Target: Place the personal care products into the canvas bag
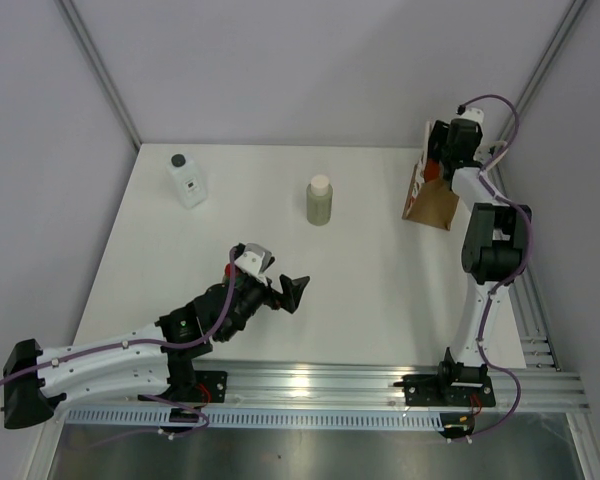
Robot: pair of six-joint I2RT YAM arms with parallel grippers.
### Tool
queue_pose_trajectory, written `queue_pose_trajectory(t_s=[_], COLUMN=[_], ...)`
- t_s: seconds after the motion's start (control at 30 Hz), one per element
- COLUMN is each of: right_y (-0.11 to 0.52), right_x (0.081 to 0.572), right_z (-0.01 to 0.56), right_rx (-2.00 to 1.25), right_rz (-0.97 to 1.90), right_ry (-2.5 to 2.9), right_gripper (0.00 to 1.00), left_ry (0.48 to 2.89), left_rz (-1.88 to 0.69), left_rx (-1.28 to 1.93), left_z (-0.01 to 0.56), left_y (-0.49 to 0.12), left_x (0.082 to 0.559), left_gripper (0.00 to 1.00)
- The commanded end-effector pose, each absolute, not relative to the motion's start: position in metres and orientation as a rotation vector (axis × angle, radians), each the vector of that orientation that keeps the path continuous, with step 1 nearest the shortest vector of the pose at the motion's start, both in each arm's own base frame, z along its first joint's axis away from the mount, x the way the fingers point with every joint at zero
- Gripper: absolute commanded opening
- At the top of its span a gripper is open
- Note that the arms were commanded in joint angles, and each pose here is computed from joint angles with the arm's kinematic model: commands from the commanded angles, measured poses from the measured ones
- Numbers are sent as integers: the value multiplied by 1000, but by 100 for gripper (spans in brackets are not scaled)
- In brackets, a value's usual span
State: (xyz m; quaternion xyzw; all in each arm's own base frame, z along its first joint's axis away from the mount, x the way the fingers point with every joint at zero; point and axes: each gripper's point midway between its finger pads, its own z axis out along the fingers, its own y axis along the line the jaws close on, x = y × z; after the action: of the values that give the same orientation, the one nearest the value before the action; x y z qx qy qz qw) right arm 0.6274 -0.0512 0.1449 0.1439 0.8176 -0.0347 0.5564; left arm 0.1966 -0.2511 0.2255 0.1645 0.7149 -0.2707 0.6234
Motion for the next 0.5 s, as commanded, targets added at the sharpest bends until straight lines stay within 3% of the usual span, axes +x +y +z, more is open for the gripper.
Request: queue_pose_trajectory(t_s=[0.0, 0.47], right_y=[-52, -56], right_x=[620, 551], right_z=[239, 359], right_rx=[342, 457], right_rz=[-55, -35], right_ry=[1778, 1647], right_gripper=[81, 85], left_ry=[1603, 1608], left_rz=[-634, -600], left_rx=[338, 338], left_z=[245, 243], left_y=[-251, -251], left_x=[199, 204], left_gripper=[99, 99])
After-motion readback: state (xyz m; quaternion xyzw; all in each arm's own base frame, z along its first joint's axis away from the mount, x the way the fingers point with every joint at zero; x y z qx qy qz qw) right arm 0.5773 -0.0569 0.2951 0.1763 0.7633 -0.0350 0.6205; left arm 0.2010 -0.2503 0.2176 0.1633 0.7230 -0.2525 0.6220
